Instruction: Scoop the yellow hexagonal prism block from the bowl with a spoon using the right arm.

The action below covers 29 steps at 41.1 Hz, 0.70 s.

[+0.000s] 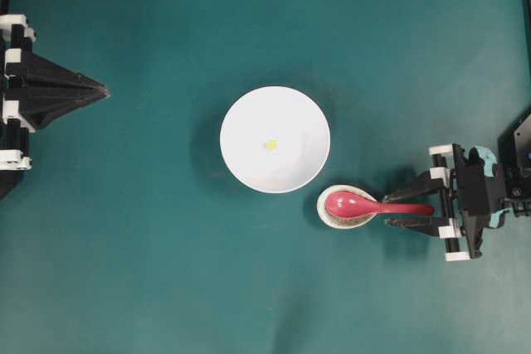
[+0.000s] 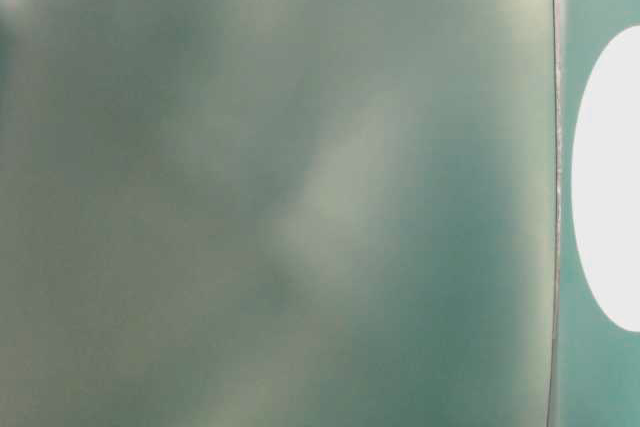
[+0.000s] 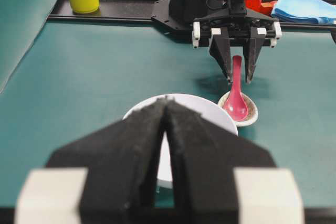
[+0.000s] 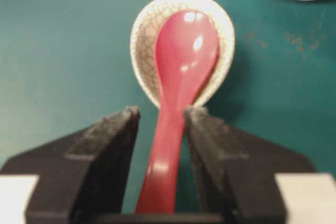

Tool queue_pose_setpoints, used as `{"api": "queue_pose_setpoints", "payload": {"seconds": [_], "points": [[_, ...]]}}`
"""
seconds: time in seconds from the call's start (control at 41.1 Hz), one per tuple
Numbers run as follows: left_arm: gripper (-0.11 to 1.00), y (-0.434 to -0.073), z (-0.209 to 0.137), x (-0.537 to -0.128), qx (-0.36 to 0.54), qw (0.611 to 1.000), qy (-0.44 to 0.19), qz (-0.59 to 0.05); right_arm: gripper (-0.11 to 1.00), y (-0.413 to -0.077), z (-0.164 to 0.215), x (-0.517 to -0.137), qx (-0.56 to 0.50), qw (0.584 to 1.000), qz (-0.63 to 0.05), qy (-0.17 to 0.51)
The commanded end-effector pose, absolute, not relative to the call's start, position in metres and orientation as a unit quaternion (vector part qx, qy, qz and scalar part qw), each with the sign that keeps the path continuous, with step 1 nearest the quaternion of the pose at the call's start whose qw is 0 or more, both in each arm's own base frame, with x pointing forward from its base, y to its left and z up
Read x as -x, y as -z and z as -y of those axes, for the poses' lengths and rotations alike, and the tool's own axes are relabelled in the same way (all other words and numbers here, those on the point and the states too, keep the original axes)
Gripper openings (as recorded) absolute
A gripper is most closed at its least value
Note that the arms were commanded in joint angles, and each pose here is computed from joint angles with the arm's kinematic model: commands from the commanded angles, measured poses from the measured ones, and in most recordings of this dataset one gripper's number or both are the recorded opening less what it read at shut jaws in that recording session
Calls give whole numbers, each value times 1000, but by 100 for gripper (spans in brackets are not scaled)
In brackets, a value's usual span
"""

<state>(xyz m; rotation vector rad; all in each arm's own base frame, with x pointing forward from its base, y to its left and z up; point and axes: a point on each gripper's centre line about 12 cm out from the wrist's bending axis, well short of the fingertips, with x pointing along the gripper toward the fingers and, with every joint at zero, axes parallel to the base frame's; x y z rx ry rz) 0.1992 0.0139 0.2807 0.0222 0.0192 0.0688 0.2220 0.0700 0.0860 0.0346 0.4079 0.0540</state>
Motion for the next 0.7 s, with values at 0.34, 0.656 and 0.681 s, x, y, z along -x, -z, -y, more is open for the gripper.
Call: {"api": "queue_pose_setpoints", "payload": {"seconds": [0.34,0.656,0.681], "points": [[5,-285,-14,-201,-13,999,-34,-4,47,-92,-67,-225,-62,980,-191,-2],[5,-285,-14,-202,-13,999,-34,-5,47,-90,-64,-221,-54,979,-196,5],[5,-285,-14,-201,-13,999,-34,-4,47,-89,-63,-221,-52,979,-196,5]]}}
